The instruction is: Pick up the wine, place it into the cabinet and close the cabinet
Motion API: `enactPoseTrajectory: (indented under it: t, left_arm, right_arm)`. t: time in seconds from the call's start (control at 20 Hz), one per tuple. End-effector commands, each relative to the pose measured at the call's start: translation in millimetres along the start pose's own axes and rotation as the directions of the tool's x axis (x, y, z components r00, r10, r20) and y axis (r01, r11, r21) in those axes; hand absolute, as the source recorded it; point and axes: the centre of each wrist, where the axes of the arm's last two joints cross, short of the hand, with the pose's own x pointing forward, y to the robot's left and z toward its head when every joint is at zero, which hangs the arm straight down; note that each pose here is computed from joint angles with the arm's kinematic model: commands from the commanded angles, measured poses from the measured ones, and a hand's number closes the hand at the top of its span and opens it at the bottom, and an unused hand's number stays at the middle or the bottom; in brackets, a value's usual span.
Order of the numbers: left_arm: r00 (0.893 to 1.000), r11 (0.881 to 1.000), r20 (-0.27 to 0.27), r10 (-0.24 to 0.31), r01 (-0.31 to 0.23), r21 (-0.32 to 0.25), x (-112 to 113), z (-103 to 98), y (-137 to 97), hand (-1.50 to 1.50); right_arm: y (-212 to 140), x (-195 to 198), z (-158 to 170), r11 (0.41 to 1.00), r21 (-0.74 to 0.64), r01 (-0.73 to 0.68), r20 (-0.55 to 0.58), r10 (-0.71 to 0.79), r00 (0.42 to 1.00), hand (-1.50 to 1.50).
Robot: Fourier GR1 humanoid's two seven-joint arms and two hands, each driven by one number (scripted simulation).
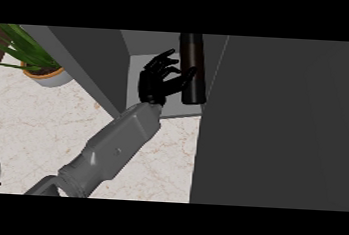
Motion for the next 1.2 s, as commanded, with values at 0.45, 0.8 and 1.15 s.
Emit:
enactPoseTrajectory:
  t: [0.45,0.8,1.15]
  left_arm:
    - [0.998,0.997,0.031,-0.047,0.045,0.057,8,-6,-15,-1.50]
    - [0.973,0.977,0.109,-0.204,0.209,-0.036,10,-6,-24,-1.50]
    - [0.972,0.981,0.150,-0.183,0.191,-0.039,6,0,-25,-1.50]
  right_arm:
    - [-1,-6,1,1.000,-0.015,0.001,0.017,0.000,1.000,-1.50]
    - [-3,-3,-9,1.000,0.007,0.004,-0.002,-0.004,1.000,-1.50]
    - [-6,-12,-2,1.000,0.000,-0.002,-0.022,0.002,1.000,-1.50]
